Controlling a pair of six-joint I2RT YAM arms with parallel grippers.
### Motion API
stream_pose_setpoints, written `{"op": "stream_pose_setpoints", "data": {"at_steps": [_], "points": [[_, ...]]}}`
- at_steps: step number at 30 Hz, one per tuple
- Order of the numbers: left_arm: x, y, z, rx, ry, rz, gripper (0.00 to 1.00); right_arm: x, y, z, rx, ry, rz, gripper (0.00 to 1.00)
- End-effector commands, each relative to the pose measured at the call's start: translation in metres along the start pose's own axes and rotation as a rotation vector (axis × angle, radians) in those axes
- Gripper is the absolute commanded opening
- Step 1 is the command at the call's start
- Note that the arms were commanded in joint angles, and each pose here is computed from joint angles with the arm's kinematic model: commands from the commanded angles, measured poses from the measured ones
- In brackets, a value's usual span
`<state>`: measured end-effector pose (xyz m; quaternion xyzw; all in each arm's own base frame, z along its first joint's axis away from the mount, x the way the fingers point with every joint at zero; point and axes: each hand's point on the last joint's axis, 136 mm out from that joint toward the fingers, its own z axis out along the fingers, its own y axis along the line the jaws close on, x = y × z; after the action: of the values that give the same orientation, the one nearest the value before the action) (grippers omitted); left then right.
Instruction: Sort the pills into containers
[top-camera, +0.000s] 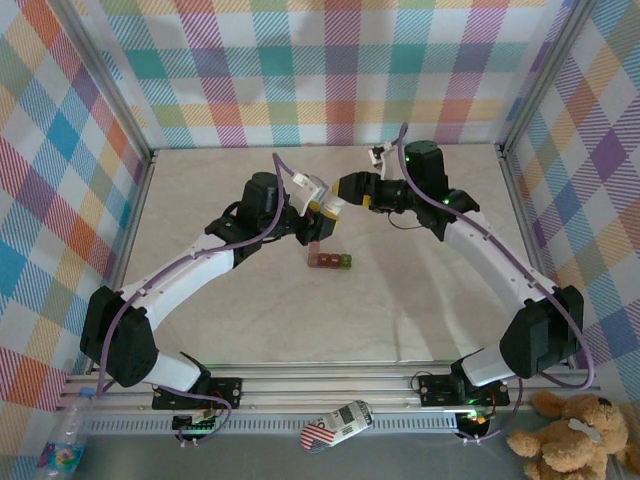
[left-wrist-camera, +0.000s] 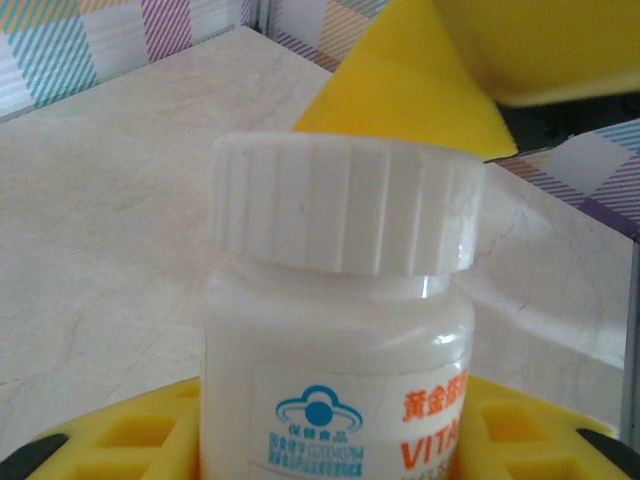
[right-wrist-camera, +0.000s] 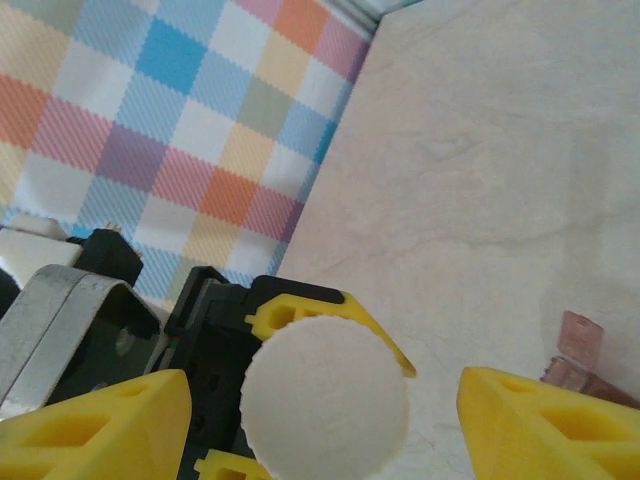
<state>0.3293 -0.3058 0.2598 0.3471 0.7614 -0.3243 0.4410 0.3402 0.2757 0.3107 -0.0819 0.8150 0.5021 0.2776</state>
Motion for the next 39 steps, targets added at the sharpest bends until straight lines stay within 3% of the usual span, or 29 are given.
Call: {"op": "stream_pose_setpoints", "data": {"at_steps": [1, 24, 34, 39], "points": [[-0.015, 0.004, -0.002, -0.024, -0.041, 0.034, 0.0, -0.009, 0.002, -0.012, 0.051, -0.062, 0.062, 0.71], [-0.016, 0.003, 0.001, -0.007, -0.044, 0.027, 0.0, -0.001, 0.007, 0.02, 0.063, -0.023, 0.107, 0.69], [-0.017, 0.003, 0.003, -0.003, -0.044, 0.027, 0.0, 0.003, 0.009, 0.023, 0.053, -0.009, 0.08, 0.43], [-0.018, 0.0, 0.002, 0.009, -0.05, 0.019, 0.0, 0.005, 0.011, 0.019, 0.024, -0.017, -0.007, 0.39]]}}
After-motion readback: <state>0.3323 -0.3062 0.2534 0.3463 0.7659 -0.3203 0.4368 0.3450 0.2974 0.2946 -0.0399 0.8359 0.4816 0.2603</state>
